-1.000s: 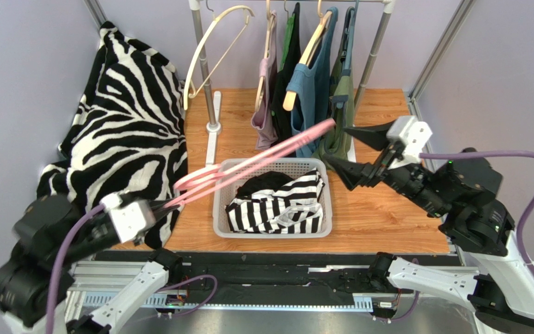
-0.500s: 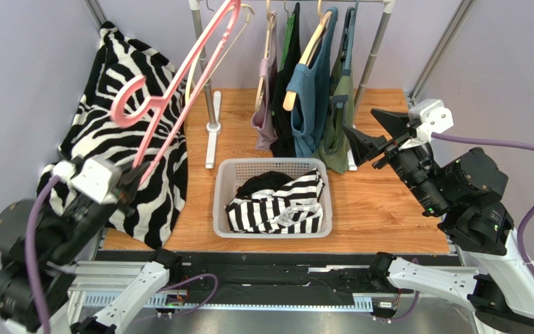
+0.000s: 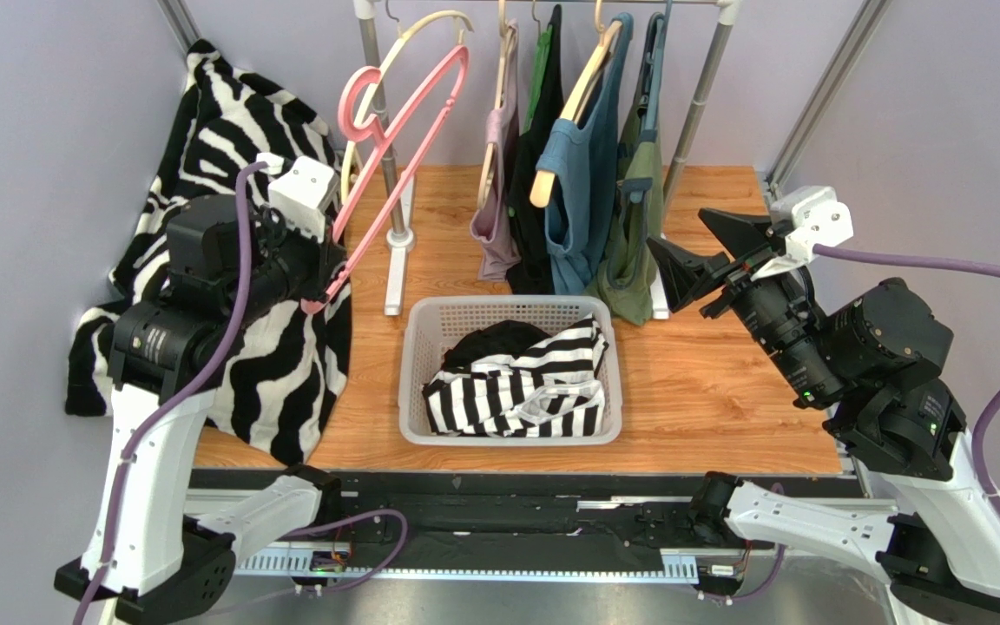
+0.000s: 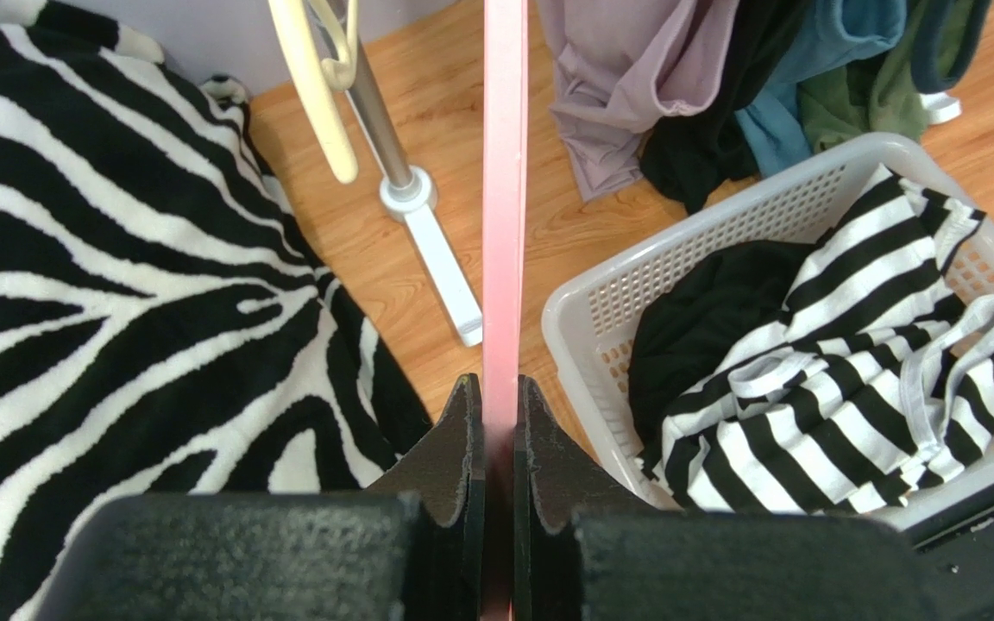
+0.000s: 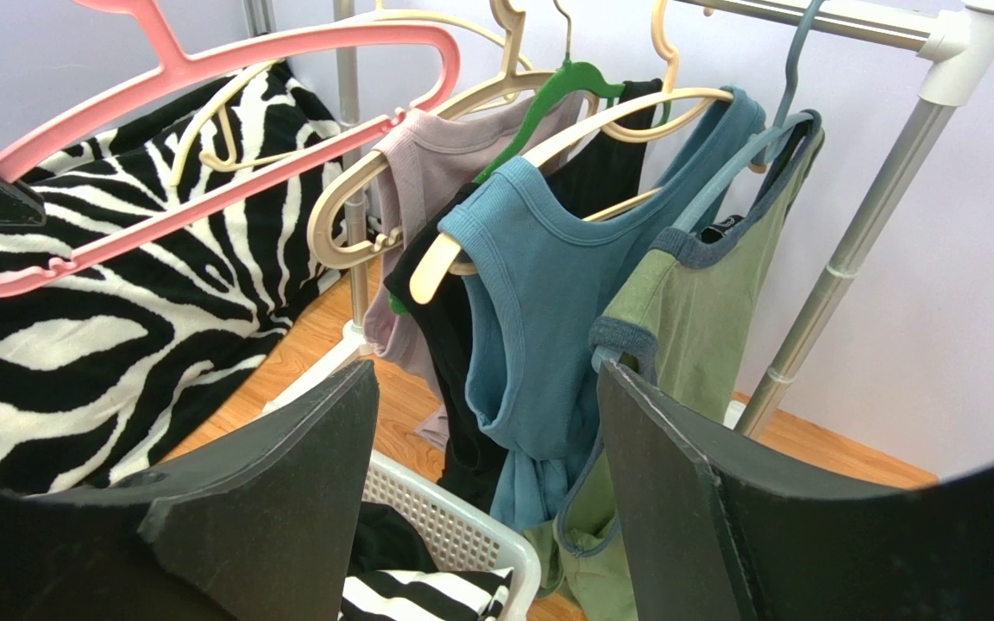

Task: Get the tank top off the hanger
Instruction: Place the hanger at the clothesline, then pick up the hanger from the clothesline.

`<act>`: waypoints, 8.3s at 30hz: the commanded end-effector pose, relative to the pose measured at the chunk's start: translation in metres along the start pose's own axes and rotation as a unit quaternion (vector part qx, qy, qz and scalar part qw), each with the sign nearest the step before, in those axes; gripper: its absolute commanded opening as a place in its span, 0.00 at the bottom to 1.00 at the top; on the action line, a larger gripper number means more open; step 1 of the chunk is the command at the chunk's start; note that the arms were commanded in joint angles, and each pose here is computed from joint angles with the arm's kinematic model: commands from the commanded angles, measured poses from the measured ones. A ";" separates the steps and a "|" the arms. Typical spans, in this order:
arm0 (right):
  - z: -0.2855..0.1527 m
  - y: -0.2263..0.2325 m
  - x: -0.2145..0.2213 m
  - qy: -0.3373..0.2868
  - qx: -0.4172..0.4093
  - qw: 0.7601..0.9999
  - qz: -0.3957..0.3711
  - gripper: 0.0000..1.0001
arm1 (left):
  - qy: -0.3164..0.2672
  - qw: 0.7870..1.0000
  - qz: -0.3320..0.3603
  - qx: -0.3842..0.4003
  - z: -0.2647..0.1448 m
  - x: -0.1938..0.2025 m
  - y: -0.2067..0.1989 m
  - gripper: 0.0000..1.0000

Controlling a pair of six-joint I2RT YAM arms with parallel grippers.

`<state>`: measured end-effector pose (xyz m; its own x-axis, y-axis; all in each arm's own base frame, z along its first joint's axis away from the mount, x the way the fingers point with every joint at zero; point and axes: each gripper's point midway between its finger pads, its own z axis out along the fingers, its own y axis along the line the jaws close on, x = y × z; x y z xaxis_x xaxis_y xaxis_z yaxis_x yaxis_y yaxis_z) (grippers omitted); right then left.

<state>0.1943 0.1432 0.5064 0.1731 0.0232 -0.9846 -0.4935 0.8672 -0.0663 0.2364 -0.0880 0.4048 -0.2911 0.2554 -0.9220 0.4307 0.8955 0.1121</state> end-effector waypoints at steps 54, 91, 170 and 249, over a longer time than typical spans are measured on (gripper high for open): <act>0.008 0.027 0.052 0.043 -0.037 0.998 0.026 0.57 | 0.054 0.997 -0.030 -0.042 0.206 -0.078 0.056 0.00; 0.008 0.001 0.085 0.065 0.075 0.990 0.097 0.62 | -0.092 0.987 0.024 0.129 0.106 -0.157 -0.076 0.99; -0.028 -0.009 0.097 0.080 0.073 0.986 0.131 0.11 | -0.204 0.972 0.110 -0.041 -0.054 -0.162 0.000 0.00; -0.005 0.039 0.042 -0.008 -0.061 0.986 0.154 0.48 | -0.171 0.902 0.250 0.308 -0.047 -0.071 -0.122 0.00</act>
<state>0.1789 0.1582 0.4363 -0.0254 0.2143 -0.9764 -0.5652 0.8026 0.1909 0.1722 -0.1946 0.4446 0.2299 0.4361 -0.8700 0.8774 0.2939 0.3792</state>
